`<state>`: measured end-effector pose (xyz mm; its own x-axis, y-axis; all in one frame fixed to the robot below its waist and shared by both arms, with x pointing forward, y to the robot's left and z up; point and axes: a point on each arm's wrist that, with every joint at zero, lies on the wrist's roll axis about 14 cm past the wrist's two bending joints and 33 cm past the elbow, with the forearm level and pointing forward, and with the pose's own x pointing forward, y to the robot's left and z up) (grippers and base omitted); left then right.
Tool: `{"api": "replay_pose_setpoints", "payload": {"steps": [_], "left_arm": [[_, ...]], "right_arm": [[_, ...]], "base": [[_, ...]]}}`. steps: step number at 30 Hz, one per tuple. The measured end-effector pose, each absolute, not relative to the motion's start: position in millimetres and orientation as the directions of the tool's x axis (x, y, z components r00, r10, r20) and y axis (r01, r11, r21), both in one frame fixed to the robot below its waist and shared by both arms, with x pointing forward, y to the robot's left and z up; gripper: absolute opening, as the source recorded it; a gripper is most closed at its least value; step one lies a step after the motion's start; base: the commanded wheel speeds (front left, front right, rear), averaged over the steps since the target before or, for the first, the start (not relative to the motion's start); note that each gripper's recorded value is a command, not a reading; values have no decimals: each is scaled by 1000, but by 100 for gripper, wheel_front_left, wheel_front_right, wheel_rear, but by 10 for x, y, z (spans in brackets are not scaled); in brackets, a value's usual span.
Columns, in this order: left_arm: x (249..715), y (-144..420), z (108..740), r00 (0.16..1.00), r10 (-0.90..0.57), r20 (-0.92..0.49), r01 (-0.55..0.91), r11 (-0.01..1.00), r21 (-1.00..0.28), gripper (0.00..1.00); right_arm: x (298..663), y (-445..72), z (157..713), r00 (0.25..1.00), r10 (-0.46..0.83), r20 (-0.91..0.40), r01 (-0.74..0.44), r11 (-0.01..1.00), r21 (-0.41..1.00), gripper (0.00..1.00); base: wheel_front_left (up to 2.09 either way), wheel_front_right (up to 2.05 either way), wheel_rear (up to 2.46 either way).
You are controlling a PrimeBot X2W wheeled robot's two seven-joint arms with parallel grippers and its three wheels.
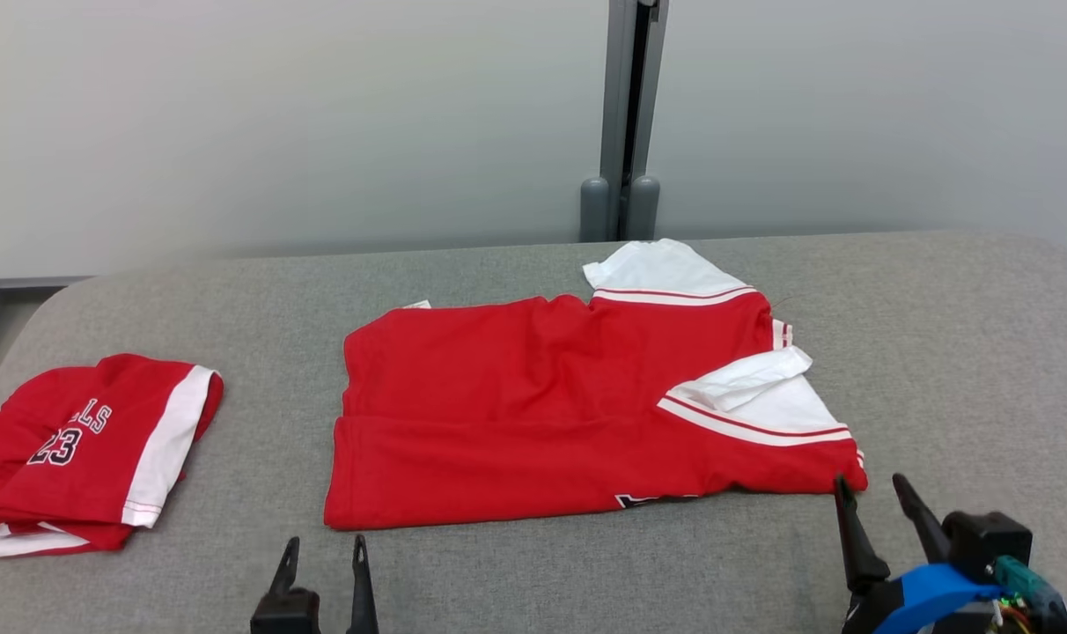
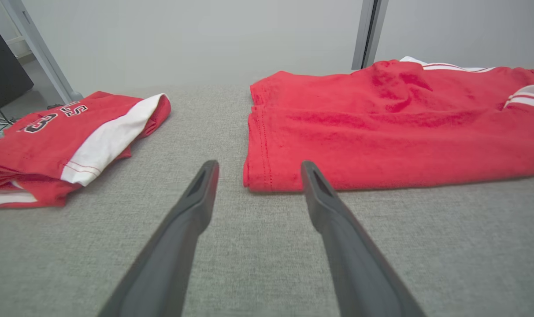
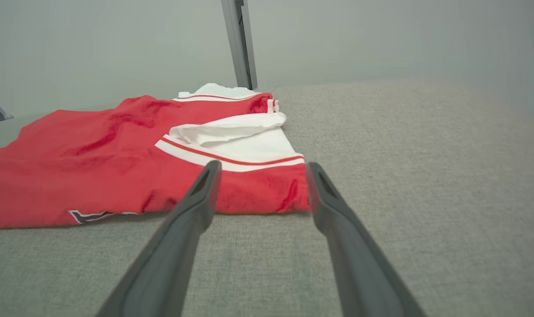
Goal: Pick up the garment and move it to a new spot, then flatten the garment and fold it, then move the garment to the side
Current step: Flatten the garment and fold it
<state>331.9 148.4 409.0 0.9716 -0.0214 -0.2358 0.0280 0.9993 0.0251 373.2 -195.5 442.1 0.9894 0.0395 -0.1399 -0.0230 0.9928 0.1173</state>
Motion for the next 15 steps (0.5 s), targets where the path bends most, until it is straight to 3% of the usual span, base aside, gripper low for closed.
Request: {"api": "replay_pose_setpoints", "payload": {"steps": [15], "left_arm": [[3173, 1450, 4029, 966, -46, -255, 44, 999, -15, 100]], "right_arm": [[3478, -1909, 4238, 981, 37, -192, -11, 991, 135, 100]], "base": [[0, 0, 0]]}}
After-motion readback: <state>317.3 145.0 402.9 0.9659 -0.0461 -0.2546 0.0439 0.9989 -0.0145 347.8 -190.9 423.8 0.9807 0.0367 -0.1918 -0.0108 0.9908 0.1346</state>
